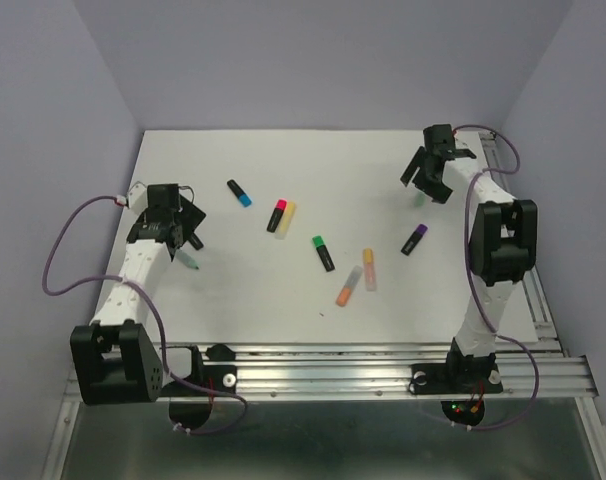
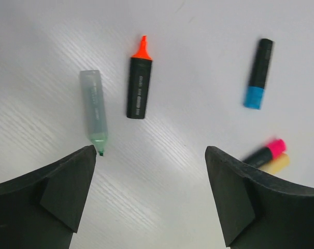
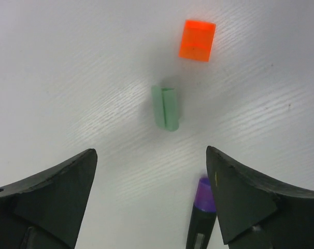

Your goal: Open the pen caps

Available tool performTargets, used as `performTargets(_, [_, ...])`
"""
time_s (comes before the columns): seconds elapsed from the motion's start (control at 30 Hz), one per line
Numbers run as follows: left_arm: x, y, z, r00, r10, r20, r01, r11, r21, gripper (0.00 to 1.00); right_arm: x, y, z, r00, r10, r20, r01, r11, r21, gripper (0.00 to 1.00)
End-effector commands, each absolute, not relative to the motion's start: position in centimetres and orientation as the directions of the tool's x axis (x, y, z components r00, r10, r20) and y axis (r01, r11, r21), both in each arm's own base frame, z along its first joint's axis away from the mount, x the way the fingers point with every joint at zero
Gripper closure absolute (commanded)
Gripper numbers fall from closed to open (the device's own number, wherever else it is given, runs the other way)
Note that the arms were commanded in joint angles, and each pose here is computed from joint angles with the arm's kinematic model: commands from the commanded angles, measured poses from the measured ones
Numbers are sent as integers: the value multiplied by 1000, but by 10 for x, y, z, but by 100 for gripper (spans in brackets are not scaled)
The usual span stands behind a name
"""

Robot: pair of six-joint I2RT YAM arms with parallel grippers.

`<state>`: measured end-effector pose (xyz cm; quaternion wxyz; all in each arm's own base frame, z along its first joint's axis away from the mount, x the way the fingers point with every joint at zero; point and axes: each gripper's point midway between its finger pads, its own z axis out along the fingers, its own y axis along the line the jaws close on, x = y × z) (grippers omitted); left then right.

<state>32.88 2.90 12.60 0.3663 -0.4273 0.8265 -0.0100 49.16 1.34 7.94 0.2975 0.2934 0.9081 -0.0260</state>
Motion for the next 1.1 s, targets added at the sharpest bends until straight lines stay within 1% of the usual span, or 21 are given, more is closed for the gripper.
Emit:
performTargets(0.0, [327, -18, 163, -396, -697, -598, -562, 699, -443, 1, 486, 21, 142, -593, 518, -616, 484, 841, 242, 0])
performTargets(0.1, [320, -82, 174, -481, -649, -589, -431, 761, -486, 1, 469, 34, 170, -570, 538, -621, 431, 839, 332, 0])
performTargets(0.13, [322, -83, 174, -477, -659, -582, -442, 752, -490, 1, 462, 35, 177, -561, 543, -625, 423, 837, 347, 0])
performTargets(0.17, [316, -109, 173, -518, -642, -565, -399, 766, -504, 1, 454, 36, 199, -523, 552, -649, 400, 832, 385, 0])
performTargets(0.2, [317, -119, 169, -533, -631, -563, -393, 774, -496, 1, 437, 36, 189, -535, 557, -636, 408, 829, 383, 0])
performTargets(0.23, [310, -143, 166, -577, -595, -560, -351, 799, -489, 1, 428, 36, 191, -530, 555, -642, 400, 830, 388, 0])
performTargets(0.27, [311, -155, 170, -584, -595, -552, -339, 797, -500, 1, 417, 34, 215, -478, 560, -677, 375, 827, 419, 0])
performTargets(0.3, [309, -168, 169, -607, -577, -547, -319, 807, -497, 1, 399, 31, 194, -501, 556, -663, 396, 829, 395, 0])
performTargets(0.37, [307, -191, 159, -644, -547, -535, -309, 826, -472, 1, 379, 20, 191, -469, 555, -687, 431, 823, 371, 0])
performTargets(0.4, [302, -214, 164, -668, -513, -539, -262, 840, -475, 1, 368, 17, 200, -442, 555, -705, 425, 822, 380, 0])
performTargets(0.43, [303, -223, 151, -685, -491, -537, -267, 856, -442, 1, 355, 16, 186, -460, 553, -694, 436, 822, 366, 0])
performTargets(0.5, [301, -249, 141, -723, -446, -527, -247, 880, -406, 1, 336, 20, 182, -471, 560, -681, 419, 822, 386, 0])
performTargets(0.53, [300, -258, 137, -736, -426, -526, -236, 890, -390, 1, 334, 21, 188, -462, 562, -686, 405, 822, 400, 0])
performTargets(0.57, [298, -263, 131, -751, -405, -522, -236, 902, -360, 1, 327, 22, 180, -473, 564, -677, 407, 821, 400, 0])
performTargets(0.6, [303, -276, 139, -749, -402, -527, -226, 902, -367, 1, 324, 23, 183, -463, 565, -683, 398, 821, 409, 0])
performTargets(0.63, [301, -287, 123, -771, -363, -522, -216, 922, -322, 1, 320, 23, 189, -455, 556, -695, 378, 828, 415, 0])
performTargets(0.7, [302, -300, 115, -788, -332, -519, -216, 938, -271, 1, 315, 19, 196, -440, 545, -714, 375, 834, 405, 0])
performTargets(0.73, [305, -303, 121, -784, -336, -522, -212, 935, -283, 1, 313, 20, 196, -446, 541, -713, 375, 836, 400, 0])
performTargets(0.83, [304, -317, 101, -812, -309, -496, -204, 945, -255, 1, 309, 17, 202, -430, 537, -725, 376, 837, 397, 0])
performTargets(1.07, [309, -328, 69, -838, -284, -466, -213, 956, -201, 2, 305, 12, 191, -441, 537, -719, 406, 834, 373, 0])
